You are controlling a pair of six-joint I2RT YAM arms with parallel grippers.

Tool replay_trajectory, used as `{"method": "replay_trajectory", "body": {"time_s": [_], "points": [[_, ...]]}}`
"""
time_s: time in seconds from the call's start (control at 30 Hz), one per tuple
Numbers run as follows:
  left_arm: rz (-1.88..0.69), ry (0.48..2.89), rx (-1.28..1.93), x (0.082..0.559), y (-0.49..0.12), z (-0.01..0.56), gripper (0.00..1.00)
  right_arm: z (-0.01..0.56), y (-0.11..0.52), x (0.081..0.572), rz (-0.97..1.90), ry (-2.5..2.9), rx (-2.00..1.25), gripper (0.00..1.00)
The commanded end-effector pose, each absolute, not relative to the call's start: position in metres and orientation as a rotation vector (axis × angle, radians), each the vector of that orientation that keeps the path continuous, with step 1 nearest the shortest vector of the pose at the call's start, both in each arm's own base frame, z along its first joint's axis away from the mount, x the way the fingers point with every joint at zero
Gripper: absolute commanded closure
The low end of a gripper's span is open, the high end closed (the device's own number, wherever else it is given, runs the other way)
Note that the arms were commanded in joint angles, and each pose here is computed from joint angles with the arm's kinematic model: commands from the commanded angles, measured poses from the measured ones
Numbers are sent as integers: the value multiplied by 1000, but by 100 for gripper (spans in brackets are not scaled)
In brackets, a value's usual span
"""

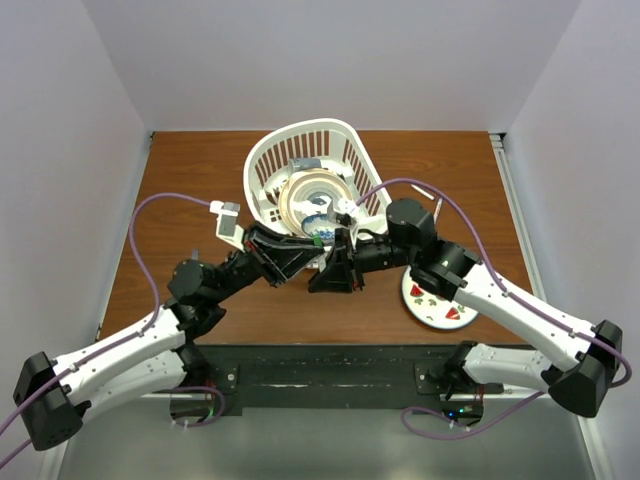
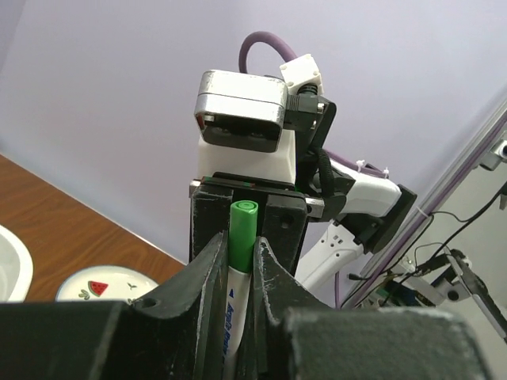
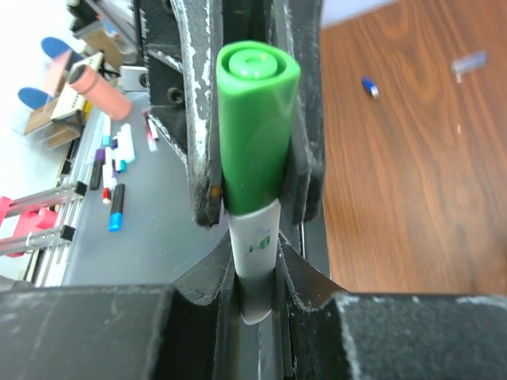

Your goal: Insert the pens into the pen caps

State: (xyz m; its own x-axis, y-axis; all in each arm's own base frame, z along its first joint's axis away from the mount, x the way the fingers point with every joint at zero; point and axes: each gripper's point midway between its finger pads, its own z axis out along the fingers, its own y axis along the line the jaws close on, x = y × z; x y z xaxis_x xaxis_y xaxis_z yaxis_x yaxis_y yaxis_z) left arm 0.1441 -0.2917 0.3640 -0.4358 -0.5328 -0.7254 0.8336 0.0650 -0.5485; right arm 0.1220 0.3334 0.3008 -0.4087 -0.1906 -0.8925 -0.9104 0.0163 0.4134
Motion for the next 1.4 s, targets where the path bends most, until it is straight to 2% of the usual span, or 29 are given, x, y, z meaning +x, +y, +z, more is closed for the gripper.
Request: {"method": "replay_trajectory", "body": {"time_s": [0.0, 0.03, 0.07, 0.27, 0.37, 0.57, 0.9, 1.13, 1.37], "points": [[-1777, 1510, 760, 77, -324, 304, 80, 374, 342, 151, 1365, 1352, -1049, 100], [-1769, 1493, 758, 78, -324, 308, 72, 373, 341, 150, 1355, 1348, -1057, 100], [-1761, 1478, 756, 79, -324, 312, 58, 371, 339, 150, 1351, 1352, -1056, 100], [-1561, 1451, 732, 103, -319, 338, 37, 371, 331, 140, 1353, 1342, -1065, 100], [-1480, 1430, 721, 112, -315, 354, 33, 369, 329, 134, 1371, 1341, -1081, 100], [-1318, 1437, 639, 139, -304, 377, 32, 368, 324, 124, 1406, 1329, -1097, 100], [-1469, 1351, 656, 145, -302, 404, 38, 359, 320, 114, 1447, 1346, -1114, 100], [-1477, 1264, 695, 137, -298, 421, 30, 348, 322, 112, 1469, 1375, -1137, 100], [-1491, 1243, 721, 140, -305, 437, 37, 342, 326, 112, 1493, 1395, -1146, 100]]}}
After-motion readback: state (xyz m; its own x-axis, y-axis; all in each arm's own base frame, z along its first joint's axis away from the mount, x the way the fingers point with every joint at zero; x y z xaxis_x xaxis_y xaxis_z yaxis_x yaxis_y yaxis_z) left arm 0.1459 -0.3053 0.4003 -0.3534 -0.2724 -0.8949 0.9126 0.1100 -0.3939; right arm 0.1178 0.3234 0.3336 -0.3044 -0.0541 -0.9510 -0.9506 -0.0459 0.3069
